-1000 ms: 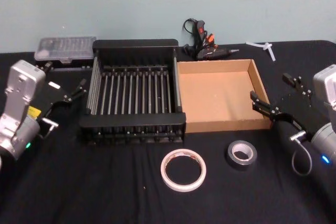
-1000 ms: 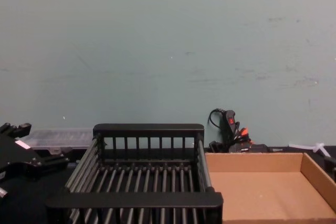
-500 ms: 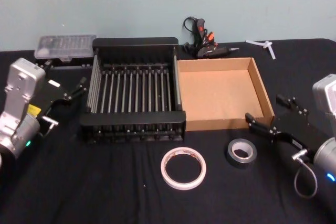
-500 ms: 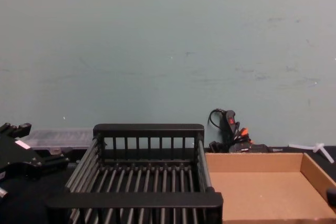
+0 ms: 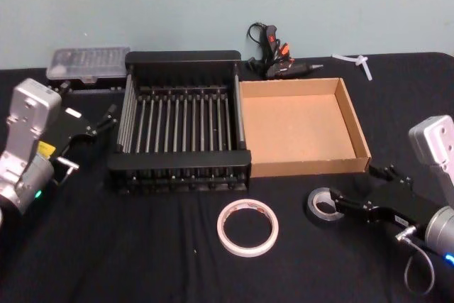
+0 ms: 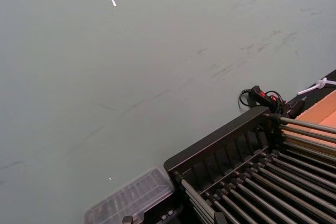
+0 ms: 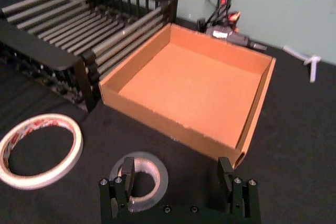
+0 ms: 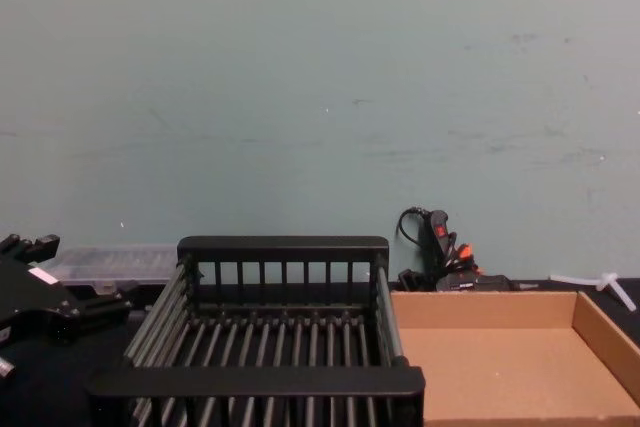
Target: Pick up the white tape and place it into the black box , Pick up the silver tape and place it into the brown box.
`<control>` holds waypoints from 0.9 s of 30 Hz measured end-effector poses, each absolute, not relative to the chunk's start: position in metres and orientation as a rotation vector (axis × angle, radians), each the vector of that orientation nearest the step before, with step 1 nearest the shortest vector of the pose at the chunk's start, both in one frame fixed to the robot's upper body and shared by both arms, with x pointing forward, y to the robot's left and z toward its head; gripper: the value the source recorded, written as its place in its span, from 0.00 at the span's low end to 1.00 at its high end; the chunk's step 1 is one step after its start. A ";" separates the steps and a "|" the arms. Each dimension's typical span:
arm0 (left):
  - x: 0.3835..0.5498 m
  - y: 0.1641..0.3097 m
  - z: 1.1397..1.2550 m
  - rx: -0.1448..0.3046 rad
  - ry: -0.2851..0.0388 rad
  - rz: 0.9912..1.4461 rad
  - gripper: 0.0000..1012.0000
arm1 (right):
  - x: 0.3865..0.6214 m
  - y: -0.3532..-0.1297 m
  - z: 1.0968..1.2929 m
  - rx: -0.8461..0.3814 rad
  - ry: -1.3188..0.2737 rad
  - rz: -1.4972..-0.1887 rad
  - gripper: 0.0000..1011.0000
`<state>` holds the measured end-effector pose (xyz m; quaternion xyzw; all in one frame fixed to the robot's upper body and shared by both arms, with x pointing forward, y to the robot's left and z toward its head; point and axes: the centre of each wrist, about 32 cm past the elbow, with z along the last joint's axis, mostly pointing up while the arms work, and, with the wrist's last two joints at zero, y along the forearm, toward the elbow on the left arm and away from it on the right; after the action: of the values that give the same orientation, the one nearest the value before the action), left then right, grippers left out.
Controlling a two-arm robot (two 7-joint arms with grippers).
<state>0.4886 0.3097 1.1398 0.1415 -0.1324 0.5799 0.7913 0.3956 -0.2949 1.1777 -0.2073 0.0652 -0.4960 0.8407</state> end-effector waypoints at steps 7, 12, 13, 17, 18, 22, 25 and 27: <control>0.489 0.310 1.140 0.305 -0.285 1.248 0.99 | 0.400 -0.296 1.178 -0.481 0.181 -1.037 0.99; 0.489 0.310 1.140 0.304 -0.285 1.248 0.99 | 0.406 -0.296 1.176 -0.495 0.203 -1.035 0.99; 0.489 0.310 1.140 0.305 -0.285 1.248 0.99 | 0.407 -0.296 1.176 -0.500 0.208 -1.035 0.99; 0.489 0.310 1.140 0.305 -0.285 1.248 0.99 | 0.412 -0.295 1.176 -0.509 0.217 -1.032 0.99; 0.489 0.310 1.140 0.304 -0.285 1.248 0.99 | 0.413 -0.295 1.176 -0.511 0.219 -1.032 0.99; 0.489 0.310 1.140 0.305 -0.285 1.248 0.99 | 0.418 -0.295 1.175 -0.521 0.229 -1.027 0.99; 0.489 0.310 1.140 0.304 -0.285 1.248 0.99 | 0.422 -0.295 1.175 -0.529 0.234 -1.021 0.99; 0.489 0.310 1.140 0.304 -0.285 1.248 0.99 | 0.424 -0.294 1.175 -0.534 0.237 -1.017 0.99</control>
<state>0.4886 0.3097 1.1398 0.1415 -0.1325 0.5799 0.7913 0.4238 -0.2941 1.1749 -0.2520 0.1119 -0.4796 0.8330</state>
